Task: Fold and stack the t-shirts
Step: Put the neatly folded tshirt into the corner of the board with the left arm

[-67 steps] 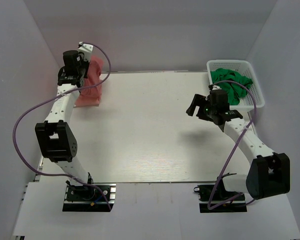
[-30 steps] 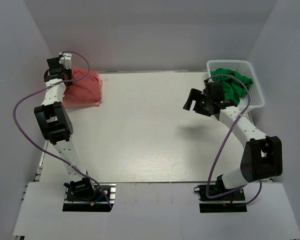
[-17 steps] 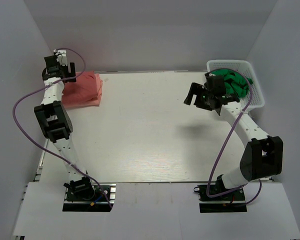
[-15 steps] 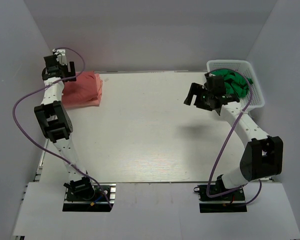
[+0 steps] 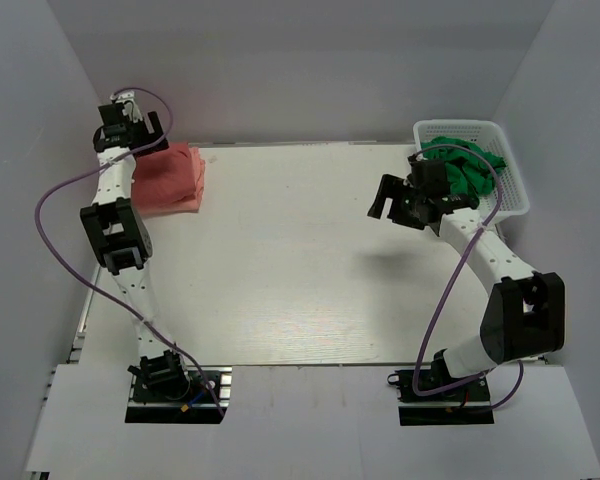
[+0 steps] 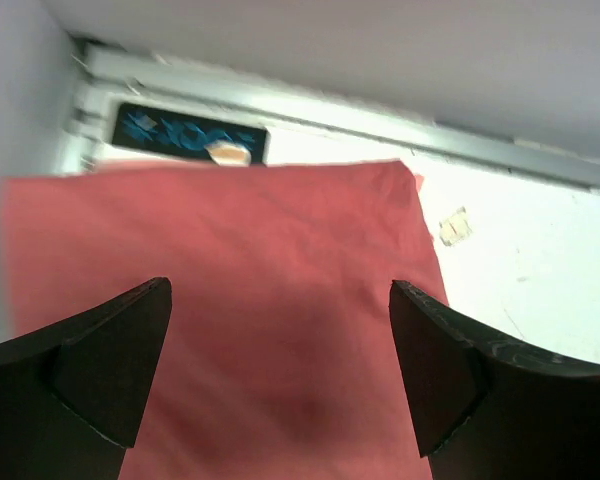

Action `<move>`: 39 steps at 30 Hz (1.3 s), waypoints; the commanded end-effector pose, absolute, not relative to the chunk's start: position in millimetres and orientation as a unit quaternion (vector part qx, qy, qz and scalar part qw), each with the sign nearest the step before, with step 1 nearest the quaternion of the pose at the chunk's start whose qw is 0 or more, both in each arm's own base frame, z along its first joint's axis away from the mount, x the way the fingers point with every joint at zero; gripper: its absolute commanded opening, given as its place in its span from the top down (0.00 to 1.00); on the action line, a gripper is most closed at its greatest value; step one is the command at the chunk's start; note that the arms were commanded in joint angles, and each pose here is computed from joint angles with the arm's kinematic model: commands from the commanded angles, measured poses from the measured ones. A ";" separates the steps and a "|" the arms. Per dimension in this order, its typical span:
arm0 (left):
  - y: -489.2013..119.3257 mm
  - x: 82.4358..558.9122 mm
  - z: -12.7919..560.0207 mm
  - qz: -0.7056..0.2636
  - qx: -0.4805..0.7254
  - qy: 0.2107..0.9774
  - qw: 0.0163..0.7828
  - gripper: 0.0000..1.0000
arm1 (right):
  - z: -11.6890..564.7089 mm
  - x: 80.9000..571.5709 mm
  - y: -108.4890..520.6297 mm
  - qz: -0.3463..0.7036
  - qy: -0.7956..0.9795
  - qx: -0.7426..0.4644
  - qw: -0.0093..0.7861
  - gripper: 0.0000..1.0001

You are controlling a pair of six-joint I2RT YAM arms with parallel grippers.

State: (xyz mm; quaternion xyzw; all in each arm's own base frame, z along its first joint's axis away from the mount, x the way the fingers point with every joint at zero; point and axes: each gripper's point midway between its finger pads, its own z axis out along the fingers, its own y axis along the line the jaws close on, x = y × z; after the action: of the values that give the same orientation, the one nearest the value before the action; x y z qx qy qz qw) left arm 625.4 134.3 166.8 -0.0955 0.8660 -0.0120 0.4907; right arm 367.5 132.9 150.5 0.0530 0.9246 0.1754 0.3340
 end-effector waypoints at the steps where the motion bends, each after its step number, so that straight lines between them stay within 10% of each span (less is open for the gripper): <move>1: 106.4 618.9 132.0 -0.085 -0.113 0.889 0.435 0.00 | 168.6 371.7 128.2 0.173 0.911 0.054 0.370 0.09; 20: 60.1 632.1 80.2 -0.183 -0.040 0.889 0.417 0.00 | 165.4 375.8 129.4 0.171 0.914 0.053 0.364 0.09; 32: 69.6 624.4 264.8 -0.118 -0.076 0.816 0.561 0.00 | 201.8 357.1 135.4 0.206 0.891 0.021 0.405 0.09; 39: 9.7 538.8 299.6 -0.140 -0.098 0.823 0.541 0.00 | 225.4 323.6 137.5 0.251 0.849 0.002 0.464 0.09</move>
State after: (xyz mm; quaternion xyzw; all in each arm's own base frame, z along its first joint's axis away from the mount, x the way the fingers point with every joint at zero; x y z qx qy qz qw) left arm 581.2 45.1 268.0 -0.0860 0.8306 -0.1227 0.5363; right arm 330.4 130.9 200.3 0.0230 0.8810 0.2183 0.4191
